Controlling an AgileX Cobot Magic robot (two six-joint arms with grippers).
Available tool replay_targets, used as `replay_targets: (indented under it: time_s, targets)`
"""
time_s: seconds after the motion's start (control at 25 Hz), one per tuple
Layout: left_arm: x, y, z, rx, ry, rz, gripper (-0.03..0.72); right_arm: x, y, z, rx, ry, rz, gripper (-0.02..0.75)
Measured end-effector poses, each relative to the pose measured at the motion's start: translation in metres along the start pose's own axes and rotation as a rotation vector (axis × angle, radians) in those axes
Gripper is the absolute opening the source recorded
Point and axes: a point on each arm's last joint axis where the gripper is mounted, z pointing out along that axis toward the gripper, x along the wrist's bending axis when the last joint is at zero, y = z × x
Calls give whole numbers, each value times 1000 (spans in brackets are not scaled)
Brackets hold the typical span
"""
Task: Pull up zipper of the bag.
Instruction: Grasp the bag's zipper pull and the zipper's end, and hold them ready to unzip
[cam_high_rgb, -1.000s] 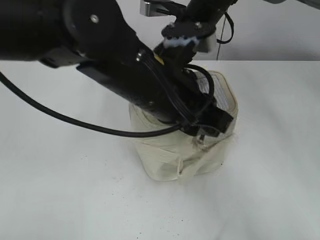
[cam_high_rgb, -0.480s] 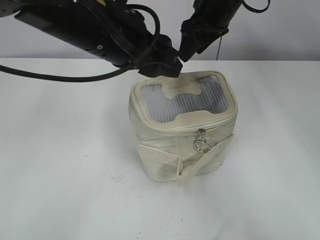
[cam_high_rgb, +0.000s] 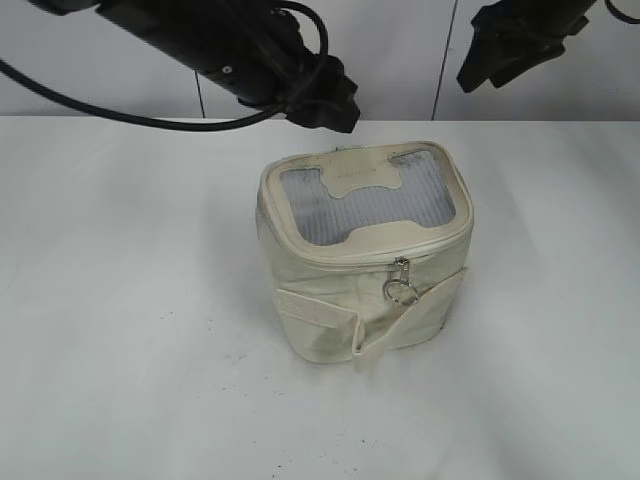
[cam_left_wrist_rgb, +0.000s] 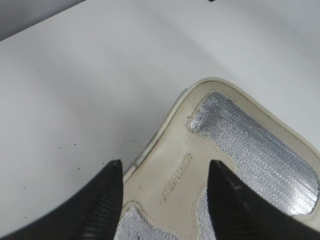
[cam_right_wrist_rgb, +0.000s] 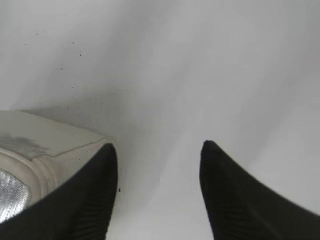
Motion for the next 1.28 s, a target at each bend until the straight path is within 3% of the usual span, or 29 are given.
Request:
replay_targets:
  time_s: [0.16,0.44,0.68,0.96,1.08,1.12,1.2,1.28]
  targets:
    - [3,13,24,53,-34,19,428,-11,-9,-13,-4,-12,42,394]
    - [5,33,53,101,-92,64,447,-3,-46,-22,82,18,57,391]
    - [4,29,78,164,-171,68,452,10,-75,-27,148,51,61,391]
    - [9,22,99,185,-194,78,452,22,-109,-23,231,93,95,391]
    - [7,20,100,193,-229,97,364,28,-128,-16,270,121,126,389]
    - [6,20,99,196,-242,104,302,31,-134,-16,281,131,134,384]
    - [6,19,99,202,-271,111,108,37,-148,-15,306,153,154,372]
    - [6,18,98,212,-296,132,43,42,-158,-16,294,151,165,363]
